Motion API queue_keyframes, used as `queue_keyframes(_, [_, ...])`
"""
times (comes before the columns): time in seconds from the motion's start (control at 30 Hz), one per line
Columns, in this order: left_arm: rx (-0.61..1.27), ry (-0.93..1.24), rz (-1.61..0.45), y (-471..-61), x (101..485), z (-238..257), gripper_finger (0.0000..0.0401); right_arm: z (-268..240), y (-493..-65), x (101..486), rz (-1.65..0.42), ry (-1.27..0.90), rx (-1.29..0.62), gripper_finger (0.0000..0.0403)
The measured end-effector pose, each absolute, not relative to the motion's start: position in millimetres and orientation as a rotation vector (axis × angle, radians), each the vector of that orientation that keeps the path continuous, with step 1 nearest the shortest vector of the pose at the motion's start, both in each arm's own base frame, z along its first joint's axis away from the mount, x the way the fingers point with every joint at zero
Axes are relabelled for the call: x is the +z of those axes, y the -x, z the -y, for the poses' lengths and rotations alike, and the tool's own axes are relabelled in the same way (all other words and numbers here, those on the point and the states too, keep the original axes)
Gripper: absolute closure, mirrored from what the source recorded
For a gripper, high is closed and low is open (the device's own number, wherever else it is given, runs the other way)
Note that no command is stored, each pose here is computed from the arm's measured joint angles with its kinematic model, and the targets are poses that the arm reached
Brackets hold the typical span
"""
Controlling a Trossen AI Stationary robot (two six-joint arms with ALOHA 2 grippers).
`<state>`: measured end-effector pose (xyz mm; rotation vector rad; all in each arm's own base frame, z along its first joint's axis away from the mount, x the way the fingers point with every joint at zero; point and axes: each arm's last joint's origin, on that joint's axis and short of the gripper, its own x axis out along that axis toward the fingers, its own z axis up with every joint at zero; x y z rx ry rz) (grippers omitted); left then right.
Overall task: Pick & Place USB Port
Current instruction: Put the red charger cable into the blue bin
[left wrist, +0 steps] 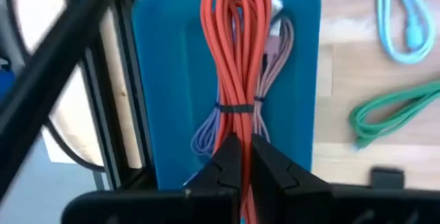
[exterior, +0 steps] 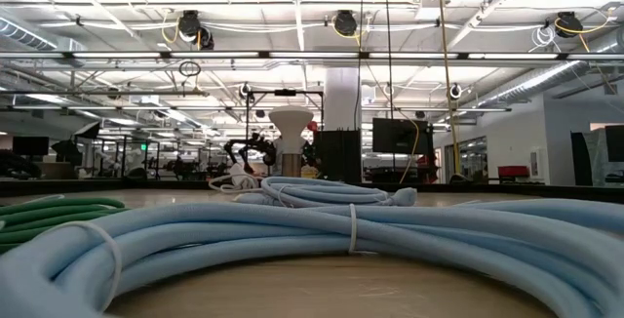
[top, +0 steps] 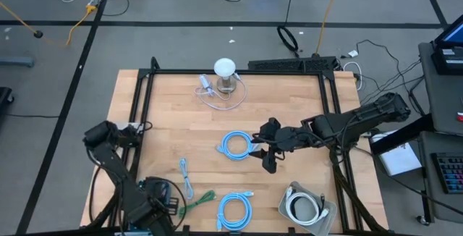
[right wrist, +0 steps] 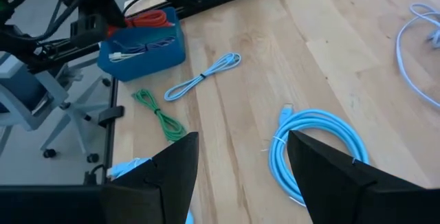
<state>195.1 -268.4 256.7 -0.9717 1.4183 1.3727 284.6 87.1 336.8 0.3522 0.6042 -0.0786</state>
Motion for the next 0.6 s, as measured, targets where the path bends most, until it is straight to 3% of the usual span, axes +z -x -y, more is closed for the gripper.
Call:
queue_keyframes(0.3, [1.298,1.025,-1.462,-190.3,221.9,277.9,0.0392,-88.1,-284.4,337.0,-0.602,-0.353,-0.077,0.0188])
queue_keyframes(0.6, [1.325,1.000,-1.428,-189.5,219.0,273.8,0.0378,-88.4,-285.2,337.9,-0.590,-0.358,-0.073,0.0188])
